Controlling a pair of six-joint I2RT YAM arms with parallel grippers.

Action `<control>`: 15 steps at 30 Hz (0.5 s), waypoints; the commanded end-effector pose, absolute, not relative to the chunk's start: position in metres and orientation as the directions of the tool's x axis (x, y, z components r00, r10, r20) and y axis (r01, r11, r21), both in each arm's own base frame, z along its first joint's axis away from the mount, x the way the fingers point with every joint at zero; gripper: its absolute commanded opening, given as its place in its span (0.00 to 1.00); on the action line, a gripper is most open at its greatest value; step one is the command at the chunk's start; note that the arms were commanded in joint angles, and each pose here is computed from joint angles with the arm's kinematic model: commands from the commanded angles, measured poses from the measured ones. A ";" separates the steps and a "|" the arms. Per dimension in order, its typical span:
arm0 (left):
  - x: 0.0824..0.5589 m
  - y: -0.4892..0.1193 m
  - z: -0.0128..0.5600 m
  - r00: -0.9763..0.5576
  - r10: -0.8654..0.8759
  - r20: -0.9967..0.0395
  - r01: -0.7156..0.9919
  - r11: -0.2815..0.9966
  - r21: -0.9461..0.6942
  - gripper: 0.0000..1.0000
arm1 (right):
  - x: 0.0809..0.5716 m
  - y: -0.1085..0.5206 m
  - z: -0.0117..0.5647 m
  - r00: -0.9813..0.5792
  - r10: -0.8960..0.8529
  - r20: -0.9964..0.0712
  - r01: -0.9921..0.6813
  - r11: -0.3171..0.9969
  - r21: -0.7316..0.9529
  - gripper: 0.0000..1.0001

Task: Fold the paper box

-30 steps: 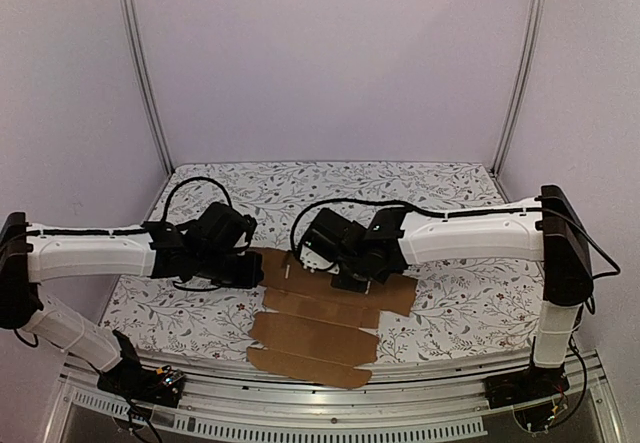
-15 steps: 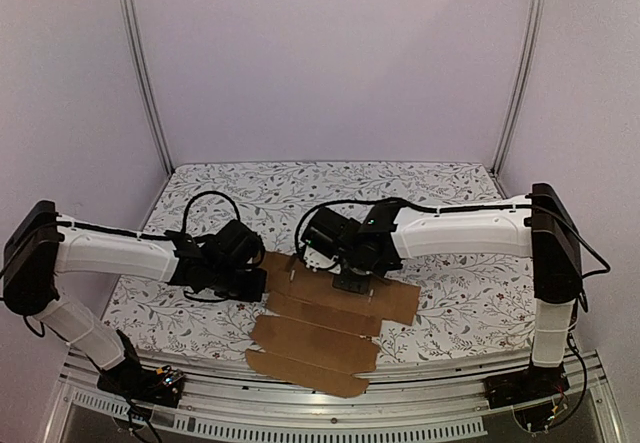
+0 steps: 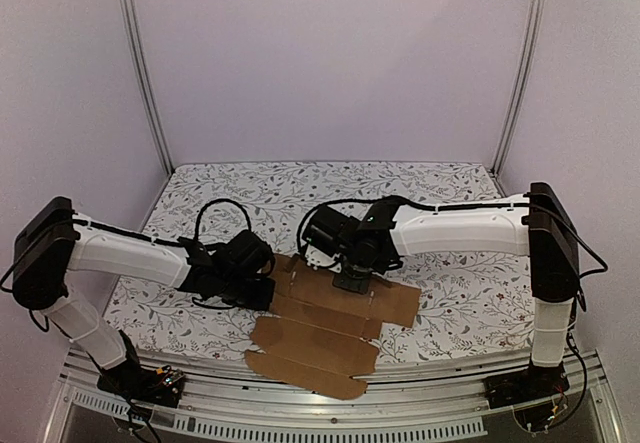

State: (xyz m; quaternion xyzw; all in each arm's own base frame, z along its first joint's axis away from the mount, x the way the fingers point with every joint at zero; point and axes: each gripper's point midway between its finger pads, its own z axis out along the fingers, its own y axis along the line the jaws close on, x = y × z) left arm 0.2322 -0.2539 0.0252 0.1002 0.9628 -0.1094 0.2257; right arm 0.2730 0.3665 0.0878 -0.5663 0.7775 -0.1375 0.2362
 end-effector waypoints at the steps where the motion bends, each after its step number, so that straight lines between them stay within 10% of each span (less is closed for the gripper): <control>1: 0.232 -0.267 0.028 -0.869 0.155 -0.471 0.263 0.949 -0.174 0.00 | 0.275 0.370 0.088 -0.275 -0.933 -0.231 -0.813 0.354 -0.462 0.00; 15: 0.226 -0.285 0.052 -0.862 0.130 -0.490 0.286 0.922 -0.260 0.00 | 0.275 0.369 0.085 -0.288 -0.931 -0.226 -0.812 0.363 -0.457 0.00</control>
